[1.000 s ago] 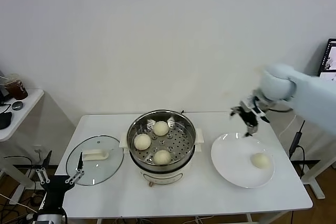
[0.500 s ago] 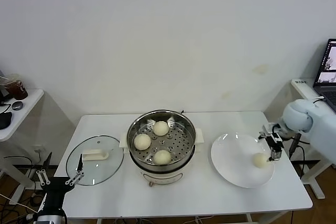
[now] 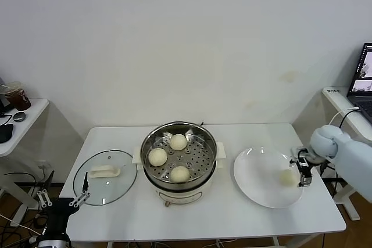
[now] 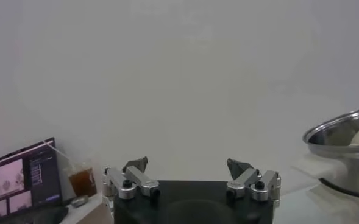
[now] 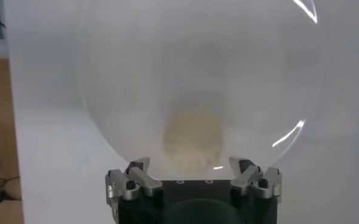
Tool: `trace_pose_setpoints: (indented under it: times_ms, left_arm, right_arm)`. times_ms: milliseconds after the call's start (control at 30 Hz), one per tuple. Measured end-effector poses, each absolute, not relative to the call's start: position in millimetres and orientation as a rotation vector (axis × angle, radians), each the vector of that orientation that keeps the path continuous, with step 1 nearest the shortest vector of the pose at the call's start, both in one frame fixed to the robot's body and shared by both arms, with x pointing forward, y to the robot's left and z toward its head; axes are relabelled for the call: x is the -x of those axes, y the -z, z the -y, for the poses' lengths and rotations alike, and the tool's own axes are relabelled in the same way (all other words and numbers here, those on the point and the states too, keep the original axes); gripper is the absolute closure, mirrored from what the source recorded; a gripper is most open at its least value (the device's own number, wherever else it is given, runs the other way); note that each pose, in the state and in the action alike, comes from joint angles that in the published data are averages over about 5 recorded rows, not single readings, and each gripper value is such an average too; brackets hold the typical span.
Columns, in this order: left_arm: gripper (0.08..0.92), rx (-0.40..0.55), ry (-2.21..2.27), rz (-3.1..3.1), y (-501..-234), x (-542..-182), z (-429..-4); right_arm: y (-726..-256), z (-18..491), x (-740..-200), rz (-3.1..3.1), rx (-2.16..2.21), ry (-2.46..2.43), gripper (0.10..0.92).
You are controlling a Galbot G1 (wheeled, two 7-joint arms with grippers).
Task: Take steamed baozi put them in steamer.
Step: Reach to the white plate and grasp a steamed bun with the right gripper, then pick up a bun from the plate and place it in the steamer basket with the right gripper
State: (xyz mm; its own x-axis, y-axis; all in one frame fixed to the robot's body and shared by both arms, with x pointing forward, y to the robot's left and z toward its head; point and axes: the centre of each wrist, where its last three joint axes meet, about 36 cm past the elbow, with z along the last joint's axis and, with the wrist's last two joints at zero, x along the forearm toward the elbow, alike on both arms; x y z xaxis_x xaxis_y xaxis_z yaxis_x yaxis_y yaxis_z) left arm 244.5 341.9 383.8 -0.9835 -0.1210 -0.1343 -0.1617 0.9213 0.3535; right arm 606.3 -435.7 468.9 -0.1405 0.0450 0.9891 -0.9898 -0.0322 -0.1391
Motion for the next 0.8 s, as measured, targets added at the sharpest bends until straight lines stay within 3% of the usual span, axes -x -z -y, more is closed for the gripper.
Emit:
trace_pose_setpoints:
  times_ms: [167, 500, 800]
  left_arm:
    - [0.177, 0.222, -0.558, -2.971, -384, -245, -342]
    - [0.177, 0.225, -0.557, -2.971, -384, -244, -342]
    - [0.177, 0.220, -0.548, -2.966, -385, -245, -340]
  right_arm:
    - [-459, 428, -612, 1.266, -1.122, -1.353, 0.251]
    - [-453, 421, -615, 1.264, -1.119, -1.352, 0.468]
    - [-485, 417, -618, 1.272, -1.122, -1.368, 0.474]
